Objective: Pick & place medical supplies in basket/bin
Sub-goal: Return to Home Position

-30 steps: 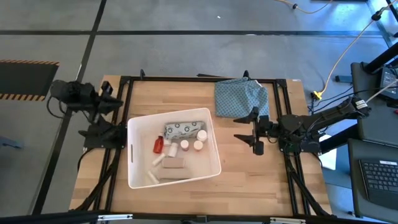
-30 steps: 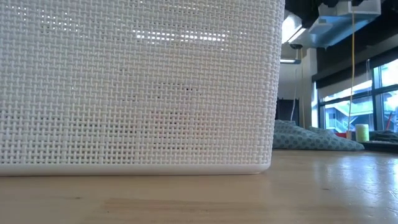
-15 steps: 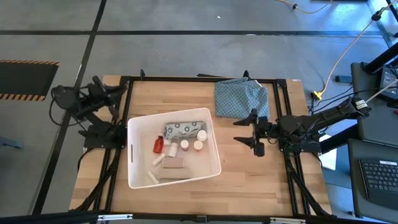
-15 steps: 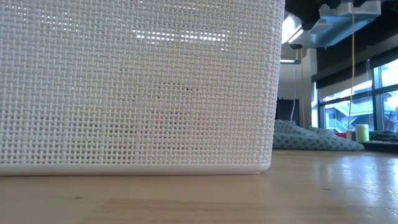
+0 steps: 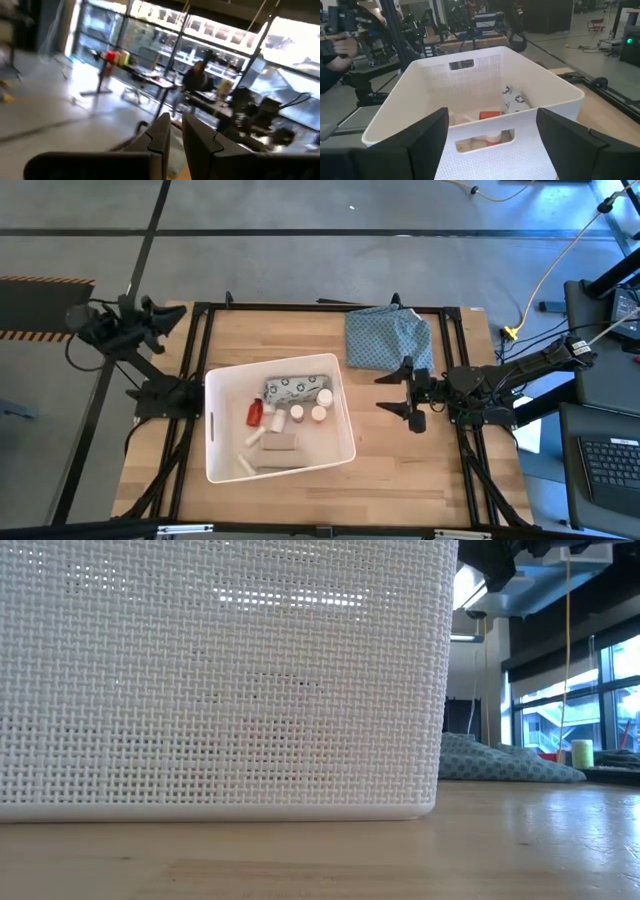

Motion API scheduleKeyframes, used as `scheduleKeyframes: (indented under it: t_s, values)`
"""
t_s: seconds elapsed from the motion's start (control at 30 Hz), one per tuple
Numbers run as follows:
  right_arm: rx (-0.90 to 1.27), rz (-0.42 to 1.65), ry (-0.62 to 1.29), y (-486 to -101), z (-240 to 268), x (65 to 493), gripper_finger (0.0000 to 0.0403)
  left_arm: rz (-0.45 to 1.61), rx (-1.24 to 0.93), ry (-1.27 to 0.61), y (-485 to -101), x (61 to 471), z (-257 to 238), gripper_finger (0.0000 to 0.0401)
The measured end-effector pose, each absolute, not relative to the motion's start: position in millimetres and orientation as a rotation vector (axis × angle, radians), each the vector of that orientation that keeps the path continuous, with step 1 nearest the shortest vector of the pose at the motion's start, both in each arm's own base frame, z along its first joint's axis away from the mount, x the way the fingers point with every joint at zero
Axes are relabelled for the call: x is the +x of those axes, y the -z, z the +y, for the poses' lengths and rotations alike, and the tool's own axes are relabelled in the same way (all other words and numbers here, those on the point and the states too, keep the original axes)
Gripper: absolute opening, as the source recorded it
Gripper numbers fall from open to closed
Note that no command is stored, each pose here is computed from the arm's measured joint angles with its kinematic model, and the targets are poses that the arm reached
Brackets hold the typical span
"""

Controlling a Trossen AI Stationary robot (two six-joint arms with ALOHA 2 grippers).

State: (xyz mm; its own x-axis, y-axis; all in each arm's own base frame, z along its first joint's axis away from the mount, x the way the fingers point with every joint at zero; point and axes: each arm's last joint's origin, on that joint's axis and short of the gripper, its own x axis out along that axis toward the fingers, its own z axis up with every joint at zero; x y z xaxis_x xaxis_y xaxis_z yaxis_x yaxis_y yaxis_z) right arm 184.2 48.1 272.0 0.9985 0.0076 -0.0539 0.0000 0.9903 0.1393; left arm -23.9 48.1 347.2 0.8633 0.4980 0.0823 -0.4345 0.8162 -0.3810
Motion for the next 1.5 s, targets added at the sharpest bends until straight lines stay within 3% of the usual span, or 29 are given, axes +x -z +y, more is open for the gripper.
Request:
scheduleKeyframes:
  t_s: [0.1,0.27,0.5,0.87,1.1,1.23,1.5]
  values:
    - [0.155,0.044,-0.004,-273.0,48.1,184.3,0.0303,-0.164,-0.274,-0.603,-346.0,-27.9,52.3,0.0039]
    - [0.196,0.032,-0.005,-274.2,48.1,184.3,0.0303,-0.162,-0.285,-1.009,-342.7,-35.8,55.3,0.0040]
    - [0.231,0.032,-0.004,-274.3,48.1,184.3,0.0303,-0.077,-0.114,-1.183,-348.7,-29.3,43.1,0.0043]
    - [0.216,0.033,-0.004,-274.1,48.1,184.4,0.0303,-0.123,-0.097,-1.804,-351.8,-43.8,19.3,0.0041]
    - [0.192,0.034,-0.004,-274.0,48.1,184.4,0.0303,-0.145,-0.080,-1.844,-344.1,-35.8,14.0,0.0041]
    - [0.192,0.048,-0.027,-273.0,48.8,184.4,0.0303,-0.021,-0.009,-2.123,-354.5,-49.8,2.9,0.0038]
    - [0.165,0.050,-0.035,-272.7,49.0,184.4,0.0303,-0.150,-0.058,-2.370,-369.0,-74.6,-36.2,0.0042]
